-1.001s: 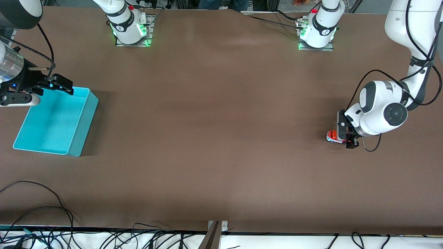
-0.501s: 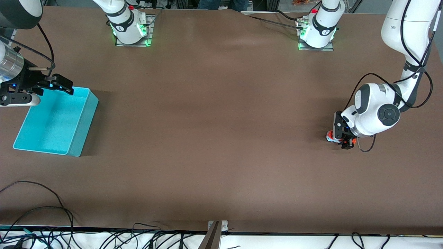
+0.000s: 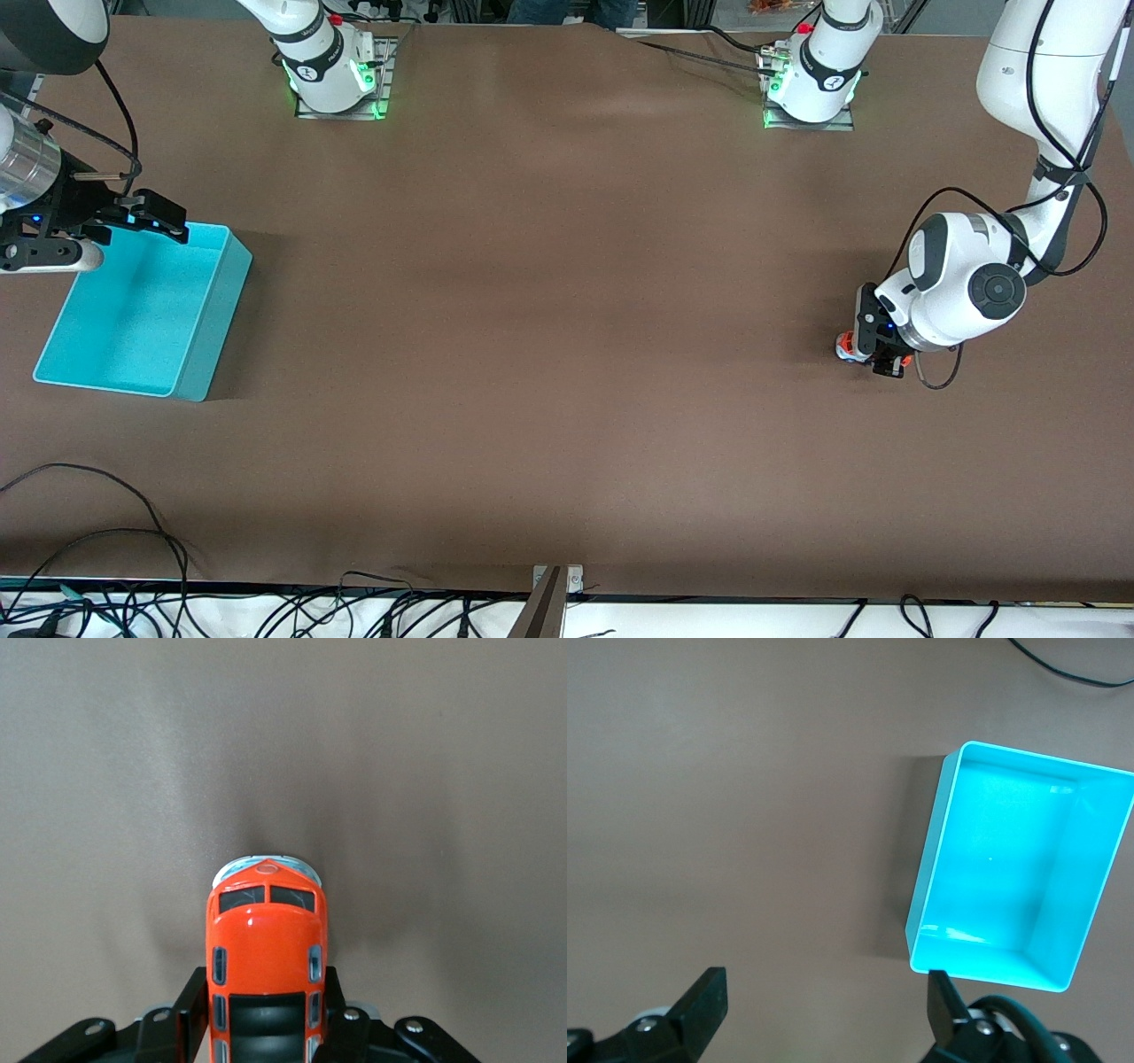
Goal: Wind up bus and store in blue box
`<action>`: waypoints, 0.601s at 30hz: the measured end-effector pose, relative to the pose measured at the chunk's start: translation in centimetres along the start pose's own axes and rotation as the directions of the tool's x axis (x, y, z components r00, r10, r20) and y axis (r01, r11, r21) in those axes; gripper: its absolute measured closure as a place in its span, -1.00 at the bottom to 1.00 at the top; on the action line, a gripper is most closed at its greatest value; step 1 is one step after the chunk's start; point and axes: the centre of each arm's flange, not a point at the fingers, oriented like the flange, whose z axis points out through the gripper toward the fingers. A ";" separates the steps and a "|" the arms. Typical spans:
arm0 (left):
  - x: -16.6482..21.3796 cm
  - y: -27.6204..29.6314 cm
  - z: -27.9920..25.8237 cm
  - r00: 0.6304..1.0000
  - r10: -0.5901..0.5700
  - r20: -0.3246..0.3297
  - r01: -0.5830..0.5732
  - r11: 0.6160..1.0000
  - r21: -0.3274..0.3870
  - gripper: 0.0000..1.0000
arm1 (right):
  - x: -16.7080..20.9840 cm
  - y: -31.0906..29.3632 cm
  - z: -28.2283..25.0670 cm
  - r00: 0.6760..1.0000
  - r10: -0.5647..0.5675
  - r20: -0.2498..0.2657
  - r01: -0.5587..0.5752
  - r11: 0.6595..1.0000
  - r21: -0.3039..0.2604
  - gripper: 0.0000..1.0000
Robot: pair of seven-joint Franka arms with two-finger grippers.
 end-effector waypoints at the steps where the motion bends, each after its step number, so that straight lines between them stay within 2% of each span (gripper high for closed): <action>1: 0.0 0.0 0.0 1.000 -0.012 0.000 0.012 1.000 0.001 -0.06 | 0.0 0.0 0.0 1.000 0.000 0.000 0.000 1.000 0.000 -1.00; 8: 0.0 0.0 0.0 0.996 -0.090 0.000 0.090 0.996 0.000 -0.06 | 0.0 0.0 0.0 1.000 0.000 0.000 0.000 1.000 0.000 -1.00; 18: -0.1 0.0 0.0 0.994 -0.113 -0.001 0.113 0.994 -0.001 -0.06 | 0.0 0.0 0.0 1.000 0.000 0.000 0.000 1.000 0.000 -1.00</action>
